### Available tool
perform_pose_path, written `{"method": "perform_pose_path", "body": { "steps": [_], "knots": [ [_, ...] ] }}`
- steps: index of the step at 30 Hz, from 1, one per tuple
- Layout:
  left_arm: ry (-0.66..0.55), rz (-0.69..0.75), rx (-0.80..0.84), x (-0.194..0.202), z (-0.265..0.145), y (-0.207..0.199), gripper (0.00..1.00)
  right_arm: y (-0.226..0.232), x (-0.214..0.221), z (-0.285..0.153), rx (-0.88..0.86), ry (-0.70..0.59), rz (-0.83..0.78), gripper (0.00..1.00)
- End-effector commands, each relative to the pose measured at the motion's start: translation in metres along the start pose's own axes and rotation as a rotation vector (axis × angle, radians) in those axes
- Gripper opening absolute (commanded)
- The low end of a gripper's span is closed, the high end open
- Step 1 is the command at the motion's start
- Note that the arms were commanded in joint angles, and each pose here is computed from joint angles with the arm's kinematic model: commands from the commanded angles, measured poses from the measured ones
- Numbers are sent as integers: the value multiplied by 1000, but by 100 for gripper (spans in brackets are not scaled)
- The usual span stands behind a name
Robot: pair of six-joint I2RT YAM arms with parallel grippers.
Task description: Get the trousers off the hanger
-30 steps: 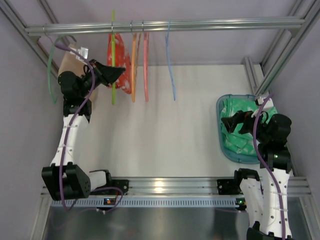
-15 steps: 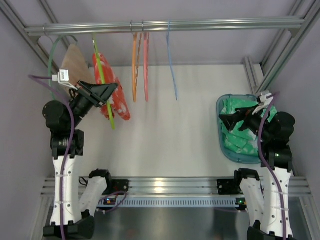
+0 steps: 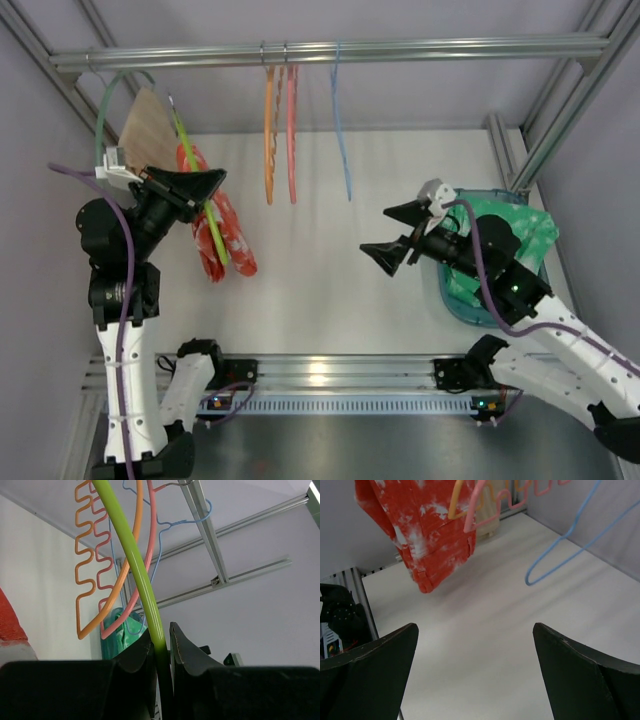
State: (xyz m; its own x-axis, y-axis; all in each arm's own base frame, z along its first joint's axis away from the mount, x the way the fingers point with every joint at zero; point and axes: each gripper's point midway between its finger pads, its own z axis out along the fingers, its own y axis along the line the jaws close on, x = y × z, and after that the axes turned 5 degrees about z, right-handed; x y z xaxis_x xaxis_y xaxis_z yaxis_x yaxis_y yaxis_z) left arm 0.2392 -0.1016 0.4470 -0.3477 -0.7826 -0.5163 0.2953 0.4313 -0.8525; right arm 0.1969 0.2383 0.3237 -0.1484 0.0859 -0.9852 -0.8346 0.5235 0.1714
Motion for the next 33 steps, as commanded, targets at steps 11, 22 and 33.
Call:
{"method": "perform_pose_path", "body": {
  "steps": [11, 22, 33],
  "knots": [
    [-175, 191, 293, -46, -40, -130, 0, 123, -70, 111, -98, -408, -227, 99],
    [-175, 171, 294, -42, -48, -133, 0, 161, -91, 166, -96, -520, -248, 88],
    [-174, 159, 303, -43, -49, -138, 0, 182, -80, 197, -127, -580, -288, 82]
  ]
}}
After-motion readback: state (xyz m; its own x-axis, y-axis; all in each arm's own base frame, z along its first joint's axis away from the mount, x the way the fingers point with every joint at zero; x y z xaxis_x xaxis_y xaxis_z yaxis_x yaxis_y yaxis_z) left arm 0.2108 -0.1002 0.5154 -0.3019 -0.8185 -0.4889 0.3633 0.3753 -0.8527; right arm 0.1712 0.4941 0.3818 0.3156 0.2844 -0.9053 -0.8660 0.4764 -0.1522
